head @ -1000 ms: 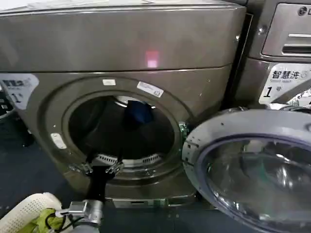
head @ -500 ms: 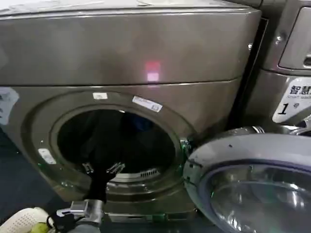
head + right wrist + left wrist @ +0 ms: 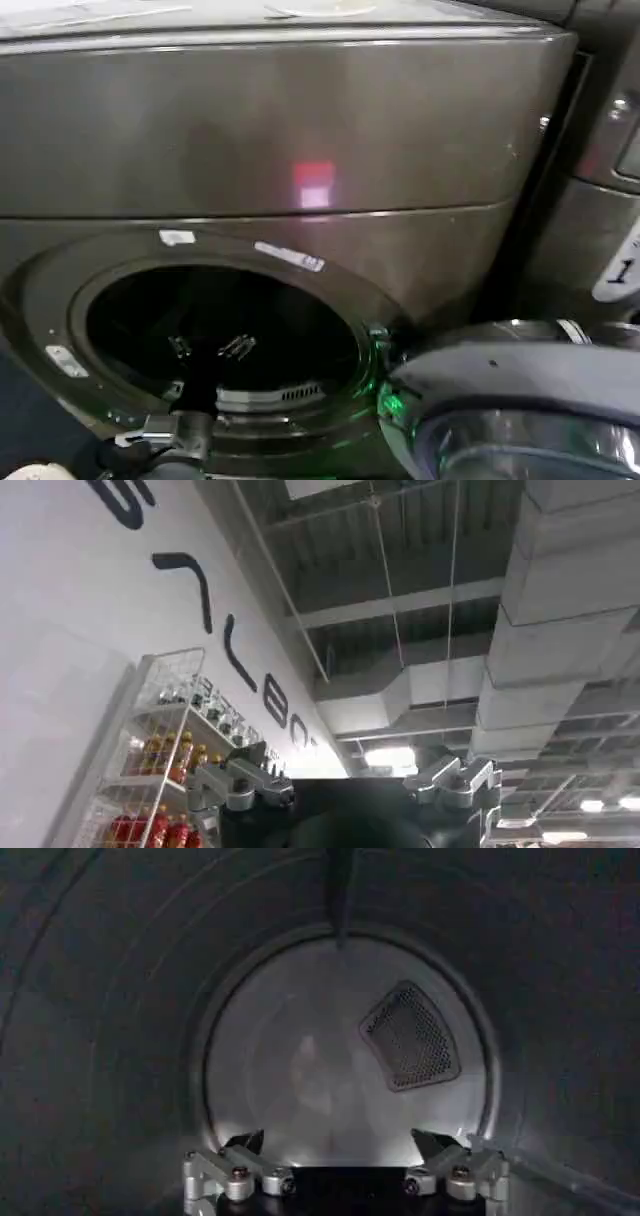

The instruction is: Grasp the clothes from the dryer.

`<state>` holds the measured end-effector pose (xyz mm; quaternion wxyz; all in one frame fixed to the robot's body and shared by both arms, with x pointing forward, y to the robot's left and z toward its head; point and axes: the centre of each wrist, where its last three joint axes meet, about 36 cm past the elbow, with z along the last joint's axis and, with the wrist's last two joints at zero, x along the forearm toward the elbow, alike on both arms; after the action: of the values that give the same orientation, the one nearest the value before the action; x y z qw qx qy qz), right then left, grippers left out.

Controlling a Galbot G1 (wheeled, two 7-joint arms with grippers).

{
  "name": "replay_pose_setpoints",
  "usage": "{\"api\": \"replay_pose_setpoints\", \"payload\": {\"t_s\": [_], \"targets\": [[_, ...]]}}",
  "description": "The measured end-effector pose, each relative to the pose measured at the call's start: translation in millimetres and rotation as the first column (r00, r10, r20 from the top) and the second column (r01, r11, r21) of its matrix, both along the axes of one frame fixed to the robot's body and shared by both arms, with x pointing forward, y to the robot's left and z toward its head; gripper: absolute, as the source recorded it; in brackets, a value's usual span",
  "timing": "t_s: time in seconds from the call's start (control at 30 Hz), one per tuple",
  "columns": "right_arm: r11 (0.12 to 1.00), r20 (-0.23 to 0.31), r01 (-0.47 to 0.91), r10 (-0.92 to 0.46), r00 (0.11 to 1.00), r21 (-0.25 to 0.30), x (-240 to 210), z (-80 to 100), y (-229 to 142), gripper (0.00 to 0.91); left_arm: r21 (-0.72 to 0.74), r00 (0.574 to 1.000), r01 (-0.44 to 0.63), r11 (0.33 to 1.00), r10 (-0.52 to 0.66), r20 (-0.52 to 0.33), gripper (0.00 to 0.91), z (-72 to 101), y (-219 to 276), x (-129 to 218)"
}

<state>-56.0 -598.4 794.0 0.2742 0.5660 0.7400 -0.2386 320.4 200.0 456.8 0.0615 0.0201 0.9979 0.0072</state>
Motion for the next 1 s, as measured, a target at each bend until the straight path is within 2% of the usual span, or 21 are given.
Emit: {"api": "replay_pose_setpoints", "payload": {"t_s": [0.2, 0.47, 0.63, 1.0], "targets": [[1.000, -0.001, 0.020, -0.020, 1.000, 0.009, -0.1, 2.7, 1.5, 0.907, -0.001, 1.000, 0.005, 1.000, -0.005, 0.004, 0.907, -0.1, -0.2, 3.6], [0.997, -0.072, 0.051, -0.047, 0.996, 0.056, 3.0, 6.8, 7.6, 0.907, -0.016, 1.000, 0.008, 1.000, -0.008, 0.003, 0.907, 0.1, 1.7, 25.3], [0.995, -0.102, 0.070, -0.063, 0.993, 0.067, 2.1, 6.8, 9.7, 0.907, -0.016, 1.000, 0.024, 1.000, -0.024, 0.005, 0.907, 2.3, 1.3, 61.1], [0.992, -0.119, 0.096, -0.087, 0.989, 0.077, -6.6, 7.1, 10.5, 0.907, 0.012, 1.000, -0.002, 1.000, 0.002, -0.025, 0.907, -10.7, 4.1, 168.3]]}}
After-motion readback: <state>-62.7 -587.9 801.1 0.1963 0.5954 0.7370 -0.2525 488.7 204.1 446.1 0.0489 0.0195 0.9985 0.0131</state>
